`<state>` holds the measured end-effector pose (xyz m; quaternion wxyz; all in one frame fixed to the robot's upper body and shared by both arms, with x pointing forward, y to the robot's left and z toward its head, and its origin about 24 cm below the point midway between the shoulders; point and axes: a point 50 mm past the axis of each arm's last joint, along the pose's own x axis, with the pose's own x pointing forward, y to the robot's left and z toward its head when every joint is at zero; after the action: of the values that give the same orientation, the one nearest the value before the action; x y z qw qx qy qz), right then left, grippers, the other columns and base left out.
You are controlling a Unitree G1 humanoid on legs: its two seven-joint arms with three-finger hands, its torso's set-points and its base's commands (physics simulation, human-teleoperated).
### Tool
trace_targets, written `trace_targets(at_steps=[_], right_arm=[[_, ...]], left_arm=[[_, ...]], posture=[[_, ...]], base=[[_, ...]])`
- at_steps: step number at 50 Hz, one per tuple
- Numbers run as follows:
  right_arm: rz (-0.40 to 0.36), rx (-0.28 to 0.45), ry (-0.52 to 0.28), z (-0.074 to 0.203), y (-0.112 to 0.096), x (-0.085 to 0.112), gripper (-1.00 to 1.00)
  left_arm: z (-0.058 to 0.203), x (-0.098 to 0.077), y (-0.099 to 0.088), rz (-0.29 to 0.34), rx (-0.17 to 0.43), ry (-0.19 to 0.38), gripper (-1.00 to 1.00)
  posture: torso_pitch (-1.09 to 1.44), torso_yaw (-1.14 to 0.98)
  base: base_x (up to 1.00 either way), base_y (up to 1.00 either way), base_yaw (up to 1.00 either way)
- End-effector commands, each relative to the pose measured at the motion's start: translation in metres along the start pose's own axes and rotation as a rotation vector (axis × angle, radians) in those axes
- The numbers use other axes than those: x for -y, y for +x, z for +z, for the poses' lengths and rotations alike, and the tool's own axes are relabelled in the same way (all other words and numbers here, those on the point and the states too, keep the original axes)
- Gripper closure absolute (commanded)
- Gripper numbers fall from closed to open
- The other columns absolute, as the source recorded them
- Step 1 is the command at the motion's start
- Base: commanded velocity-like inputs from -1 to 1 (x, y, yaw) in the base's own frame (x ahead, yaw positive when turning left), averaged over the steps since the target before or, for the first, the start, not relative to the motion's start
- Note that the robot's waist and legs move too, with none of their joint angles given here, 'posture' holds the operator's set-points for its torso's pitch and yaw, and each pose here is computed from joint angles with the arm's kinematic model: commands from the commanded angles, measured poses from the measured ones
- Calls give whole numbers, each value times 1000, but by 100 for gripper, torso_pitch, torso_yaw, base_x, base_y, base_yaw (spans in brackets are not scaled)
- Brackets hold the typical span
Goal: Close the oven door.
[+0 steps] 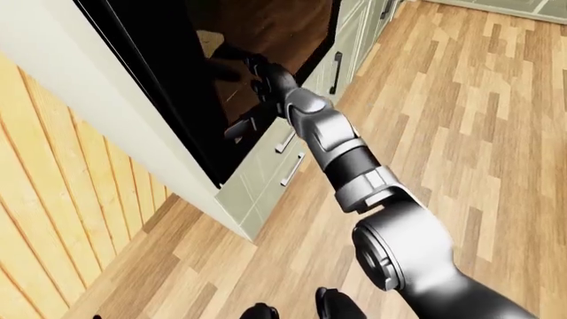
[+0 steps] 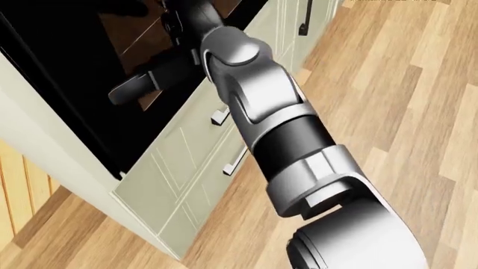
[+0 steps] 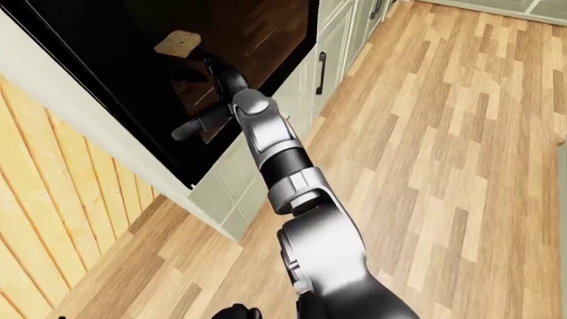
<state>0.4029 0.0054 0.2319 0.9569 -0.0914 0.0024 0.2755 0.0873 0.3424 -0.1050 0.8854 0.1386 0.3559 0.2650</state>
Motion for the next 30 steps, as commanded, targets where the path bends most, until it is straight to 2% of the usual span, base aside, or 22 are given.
trace_targets(at_steps=[1,16,20,30], right_arm=[[25,129,-37,35,-1,-8,-100],[92,134,-50,42,7,-62,-100],[108,134,-51,41,7,-71,-100],[124,132,-54,42,6,-78,-100]], left_arm=[[5,-11,2,37,31,0,-100],[5,-11,2,35,31,-4,-100],[5,-11,2,36,31,-6,-100],[5,-12,2,36,31,-7,-100]], posture=[[35,0],[35,0],[35,0],[35,0]], base=[[0,0,0],[0,0,0],[0,0,0],[0,0,0]])
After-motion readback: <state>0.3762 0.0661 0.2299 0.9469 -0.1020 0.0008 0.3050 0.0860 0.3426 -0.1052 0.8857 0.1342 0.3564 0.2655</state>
